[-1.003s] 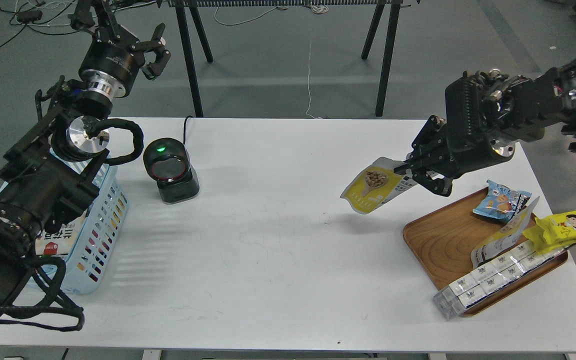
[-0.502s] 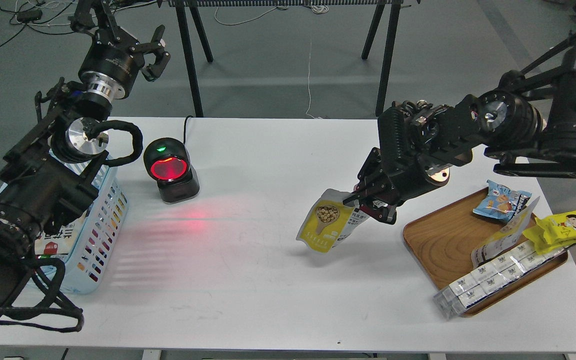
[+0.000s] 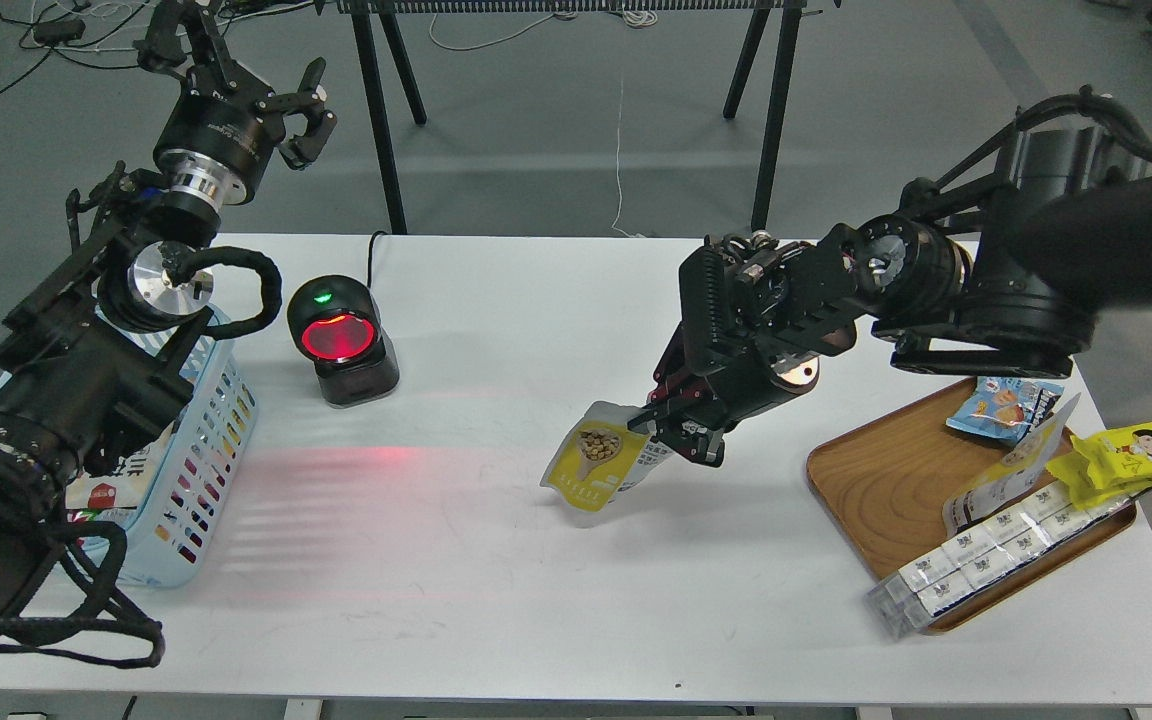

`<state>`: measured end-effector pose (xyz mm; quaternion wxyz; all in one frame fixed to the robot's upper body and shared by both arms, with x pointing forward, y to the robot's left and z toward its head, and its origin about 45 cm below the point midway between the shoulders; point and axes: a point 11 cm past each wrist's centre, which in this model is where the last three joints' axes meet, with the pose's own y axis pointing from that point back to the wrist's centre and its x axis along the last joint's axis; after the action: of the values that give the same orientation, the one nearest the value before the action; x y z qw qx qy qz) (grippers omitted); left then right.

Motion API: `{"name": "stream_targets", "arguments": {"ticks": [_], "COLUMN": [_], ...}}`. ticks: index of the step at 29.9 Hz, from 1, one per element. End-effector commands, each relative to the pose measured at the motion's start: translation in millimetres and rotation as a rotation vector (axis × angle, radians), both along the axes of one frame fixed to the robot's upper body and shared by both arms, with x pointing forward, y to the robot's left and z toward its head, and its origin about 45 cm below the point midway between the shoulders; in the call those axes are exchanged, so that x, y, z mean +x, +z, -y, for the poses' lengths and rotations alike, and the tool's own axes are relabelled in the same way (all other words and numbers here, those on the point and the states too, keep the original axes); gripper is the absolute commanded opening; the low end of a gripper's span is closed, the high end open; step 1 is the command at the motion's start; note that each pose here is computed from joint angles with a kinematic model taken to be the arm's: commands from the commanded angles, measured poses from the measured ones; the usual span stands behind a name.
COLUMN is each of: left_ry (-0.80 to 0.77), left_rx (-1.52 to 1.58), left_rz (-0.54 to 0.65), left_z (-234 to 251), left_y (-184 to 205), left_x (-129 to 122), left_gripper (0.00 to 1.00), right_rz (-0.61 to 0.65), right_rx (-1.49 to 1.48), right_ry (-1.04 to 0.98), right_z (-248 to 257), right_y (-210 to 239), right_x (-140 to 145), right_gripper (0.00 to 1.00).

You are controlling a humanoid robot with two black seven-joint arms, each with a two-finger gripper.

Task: Scan snack and place in basket
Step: 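Lift the pouch and carry it toward the barcode scanner, lowering it onto the table, then open the right gripper, release the pouch, and withdraw the right arm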

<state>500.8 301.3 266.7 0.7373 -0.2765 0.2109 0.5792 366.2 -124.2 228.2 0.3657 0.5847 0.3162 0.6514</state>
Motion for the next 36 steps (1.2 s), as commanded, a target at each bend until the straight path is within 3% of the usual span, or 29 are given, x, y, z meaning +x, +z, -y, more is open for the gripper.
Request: {"name": "stream_targets", "arguments": {"ticks": [1,36], "left_ry": [-0.001,-0.002], "left_rx": [-0.002,-0.003], "left_rz": [-0.001,-0.001], "left_z": [1,2], "left_y": [-1,-1], "left_x": [0,0], "left_gripper": [0.99,0.99], "right_rz": [-0.005,0.015], "right_rx": [-0.001,-0.023], "right_ry": [0.015,0.044], "right_z": [-6,-16], "right_y": [-4,-7], "right_x": [-2,1], "right_gripper": [0.01,0.03]}}
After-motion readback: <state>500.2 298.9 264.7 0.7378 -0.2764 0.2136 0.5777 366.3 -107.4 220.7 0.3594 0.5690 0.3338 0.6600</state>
